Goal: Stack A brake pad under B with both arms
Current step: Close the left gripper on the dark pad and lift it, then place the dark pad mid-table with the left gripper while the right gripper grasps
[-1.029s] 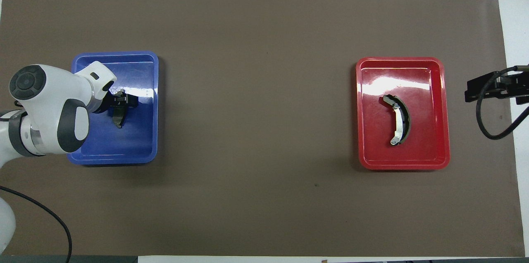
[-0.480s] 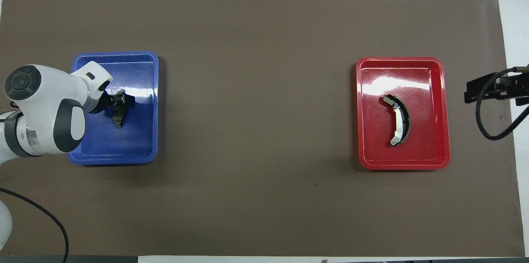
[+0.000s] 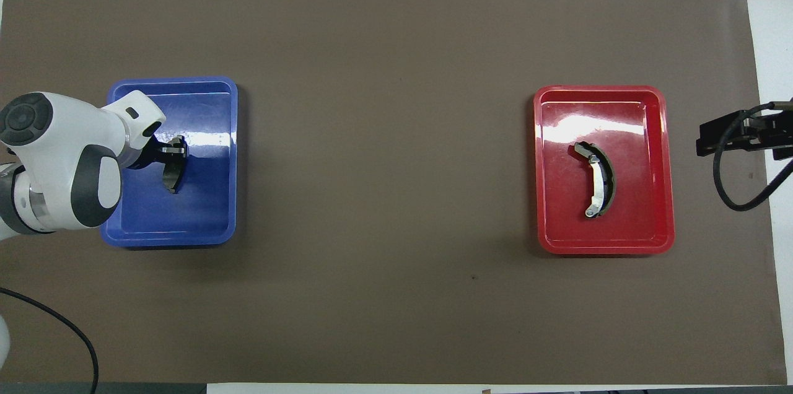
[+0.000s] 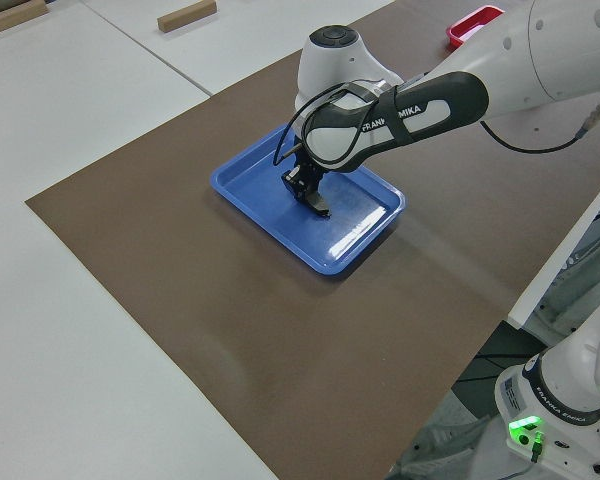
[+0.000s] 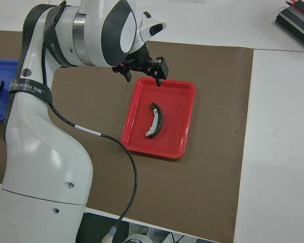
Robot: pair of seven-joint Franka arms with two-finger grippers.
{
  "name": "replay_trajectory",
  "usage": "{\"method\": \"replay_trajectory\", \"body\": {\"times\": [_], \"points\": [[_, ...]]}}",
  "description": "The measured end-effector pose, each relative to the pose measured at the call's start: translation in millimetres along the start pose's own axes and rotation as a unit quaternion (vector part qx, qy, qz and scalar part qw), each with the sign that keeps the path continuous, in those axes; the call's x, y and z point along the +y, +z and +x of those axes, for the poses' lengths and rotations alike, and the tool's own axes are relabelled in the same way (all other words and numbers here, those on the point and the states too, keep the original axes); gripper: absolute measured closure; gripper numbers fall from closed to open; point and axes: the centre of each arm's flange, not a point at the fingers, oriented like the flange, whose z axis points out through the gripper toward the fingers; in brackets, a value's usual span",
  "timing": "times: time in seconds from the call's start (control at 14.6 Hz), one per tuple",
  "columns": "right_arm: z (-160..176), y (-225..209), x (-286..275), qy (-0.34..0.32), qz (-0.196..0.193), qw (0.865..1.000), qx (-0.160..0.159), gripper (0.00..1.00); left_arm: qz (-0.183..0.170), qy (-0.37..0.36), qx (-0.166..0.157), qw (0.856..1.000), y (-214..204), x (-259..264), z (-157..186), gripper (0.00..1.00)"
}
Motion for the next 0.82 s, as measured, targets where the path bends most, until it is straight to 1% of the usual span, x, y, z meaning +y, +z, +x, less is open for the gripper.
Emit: {"method": "replay_trajectory", "body": {"times": [0.14, 0.34, 0.48, 0.62, 0.75, 0.82], "points": [[0, 0, 0, 0.000, 0.000, 1.000, 0.000, 0.00, -0.001, 0.004, -0.002, 1.000, -12, 2, 4, 0.62], [0, 0, 1, 0.001, 0.000, 1.000, 0.001, 0.00, -0.001, 0.010, -0.004, 1.000, -43, 8, 15, 0.62], [1, -1, 3, 0.003, 0.001, 1.000, 0.004, 0.00, -0.002, 0.025, 0.004, 1.000, -59, 25, 23, 0.62], [6, 5, 4, 0.003, 0.002, 1.000, 0.022, 0.00, -0.003, 0.042, 0.007, 0.999, -62, 59, 25, 0.62], [11, 34, 0, -0.002, 0.004, 0.999, 0.043, 0.00, -0.005, 0.050, 0.008, 0.999, -61, 112, 20, 0.62], [11, 54, -3, -0.004, 0.005, 0.999, 0.048, 0.00, -0.007, 0.054, 0.010, 0.998, -62, 143, 16, 0.62]]}}
